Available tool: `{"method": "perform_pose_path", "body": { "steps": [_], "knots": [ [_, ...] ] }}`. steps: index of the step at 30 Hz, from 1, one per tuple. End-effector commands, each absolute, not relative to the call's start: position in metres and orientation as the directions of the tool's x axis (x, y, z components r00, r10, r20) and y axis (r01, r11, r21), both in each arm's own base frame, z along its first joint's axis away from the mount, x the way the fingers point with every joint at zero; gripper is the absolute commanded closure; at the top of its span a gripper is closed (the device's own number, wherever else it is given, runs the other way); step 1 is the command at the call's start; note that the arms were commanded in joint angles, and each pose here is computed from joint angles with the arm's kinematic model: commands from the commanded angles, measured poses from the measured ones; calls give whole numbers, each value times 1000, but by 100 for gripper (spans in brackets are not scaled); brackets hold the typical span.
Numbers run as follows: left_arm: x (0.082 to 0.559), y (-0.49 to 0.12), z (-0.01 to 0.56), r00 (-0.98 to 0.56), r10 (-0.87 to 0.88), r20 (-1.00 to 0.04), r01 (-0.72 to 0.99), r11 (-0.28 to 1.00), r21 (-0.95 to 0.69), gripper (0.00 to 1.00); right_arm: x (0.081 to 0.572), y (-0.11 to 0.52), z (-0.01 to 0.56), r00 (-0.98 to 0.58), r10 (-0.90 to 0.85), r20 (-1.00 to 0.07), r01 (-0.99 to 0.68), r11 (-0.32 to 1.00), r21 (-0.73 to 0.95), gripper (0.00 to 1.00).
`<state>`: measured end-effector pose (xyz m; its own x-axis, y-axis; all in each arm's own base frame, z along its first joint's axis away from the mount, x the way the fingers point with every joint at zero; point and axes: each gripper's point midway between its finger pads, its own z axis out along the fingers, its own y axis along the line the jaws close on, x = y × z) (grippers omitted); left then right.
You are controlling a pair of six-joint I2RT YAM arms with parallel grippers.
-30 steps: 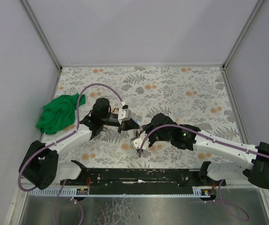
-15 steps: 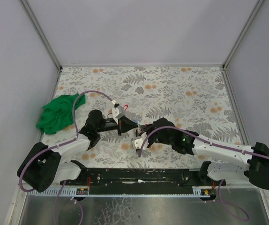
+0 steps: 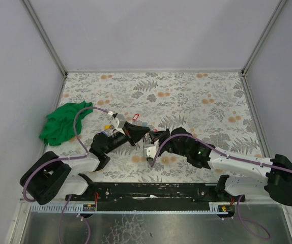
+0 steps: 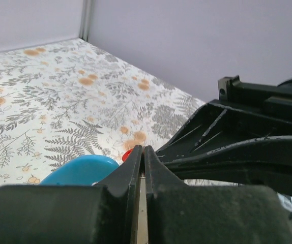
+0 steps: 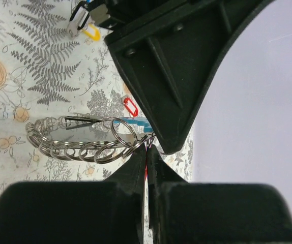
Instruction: Put the keys on the keyring
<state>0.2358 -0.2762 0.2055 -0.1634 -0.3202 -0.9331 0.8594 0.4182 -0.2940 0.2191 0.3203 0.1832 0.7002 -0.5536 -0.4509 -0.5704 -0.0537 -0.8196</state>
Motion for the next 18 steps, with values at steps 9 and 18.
{"method": "perform_pose_path", "body": {
  "steps": [9, 18],
  "knots": [
    [254, -266, 233, -56, -501, -864, 799, 496, -340, 100, 235, 323, 186, 536, -514, -670, -694, 183, -696, 100],
    [279, -257, 195, -143, -473, -870, 731, 542, -415, 73, 258, 304, 144, 142, -432, -891, -839, 426, -340, 100]
  ]
}}
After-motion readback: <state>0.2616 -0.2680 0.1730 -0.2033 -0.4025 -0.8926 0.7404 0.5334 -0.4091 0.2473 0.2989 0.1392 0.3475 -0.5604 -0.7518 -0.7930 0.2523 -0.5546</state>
